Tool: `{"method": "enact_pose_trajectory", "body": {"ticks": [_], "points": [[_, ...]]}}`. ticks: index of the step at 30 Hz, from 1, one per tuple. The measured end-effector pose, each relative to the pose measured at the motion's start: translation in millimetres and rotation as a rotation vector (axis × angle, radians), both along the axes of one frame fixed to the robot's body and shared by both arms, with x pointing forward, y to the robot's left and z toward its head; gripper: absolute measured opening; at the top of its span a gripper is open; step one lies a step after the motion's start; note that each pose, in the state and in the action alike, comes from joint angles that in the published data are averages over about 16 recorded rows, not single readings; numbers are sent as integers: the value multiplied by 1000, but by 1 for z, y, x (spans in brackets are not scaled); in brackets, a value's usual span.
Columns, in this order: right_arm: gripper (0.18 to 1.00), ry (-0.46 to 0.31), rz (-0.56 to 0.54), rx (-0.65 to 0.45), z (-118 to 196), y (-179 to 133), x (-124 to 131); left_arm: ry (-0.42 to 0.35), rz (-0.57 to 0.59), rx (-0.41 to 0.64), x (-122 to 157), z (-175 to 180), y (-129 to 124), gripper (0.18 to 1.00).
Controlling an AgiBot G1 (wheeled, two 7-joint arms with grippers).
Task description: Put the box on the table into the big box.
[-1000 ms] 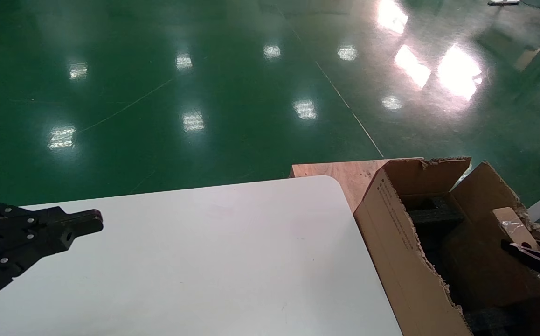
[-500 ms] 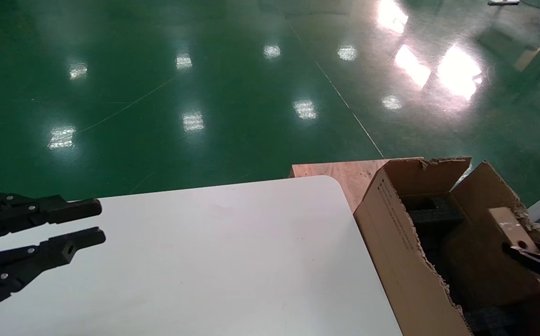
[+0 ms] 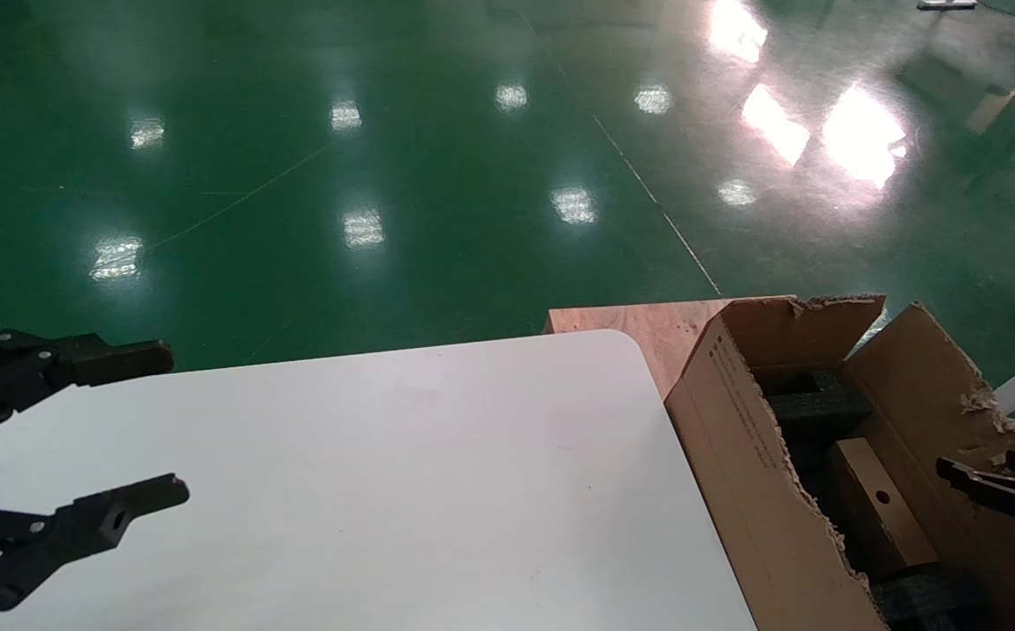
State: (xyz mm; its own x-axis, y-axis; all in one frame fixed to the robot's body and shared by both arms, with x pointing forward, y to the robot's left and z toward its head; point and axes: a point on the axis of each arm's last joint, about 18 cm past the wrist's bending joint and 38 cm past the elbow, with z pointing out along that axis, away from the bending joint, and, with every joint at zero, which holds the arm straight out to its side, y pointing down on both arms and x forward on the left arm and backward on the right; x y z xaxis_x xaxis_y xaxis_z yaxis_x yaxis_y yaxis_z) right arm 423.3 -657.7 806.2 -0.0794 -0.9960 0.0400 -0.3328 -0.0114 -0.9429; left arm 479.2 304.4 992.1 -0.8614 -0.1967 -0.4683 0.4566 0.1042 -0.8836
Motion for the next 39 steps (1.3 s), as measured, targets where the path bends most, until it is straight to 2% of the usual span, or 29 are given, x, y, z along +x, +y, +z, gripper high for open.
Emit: {"method": "enact_pose_trajectory", "body": {"ticks": [7,12,18,24,39], "points": [[851,-67,127,-72,37,33,23,0,0,0,0,0,0,746],[923,-132,257,-145,74,73,42,0,0,0,0,0,0,850],[975,-186,400,-226,114,121,57,0,0,0,0,0,0,933],[996,-201,501,-283,138,155,66,0,0,0,0,0,0,978],[1001,-209,597,-345,165,178,71,0,0,-1,0,0,0,1001]]}}
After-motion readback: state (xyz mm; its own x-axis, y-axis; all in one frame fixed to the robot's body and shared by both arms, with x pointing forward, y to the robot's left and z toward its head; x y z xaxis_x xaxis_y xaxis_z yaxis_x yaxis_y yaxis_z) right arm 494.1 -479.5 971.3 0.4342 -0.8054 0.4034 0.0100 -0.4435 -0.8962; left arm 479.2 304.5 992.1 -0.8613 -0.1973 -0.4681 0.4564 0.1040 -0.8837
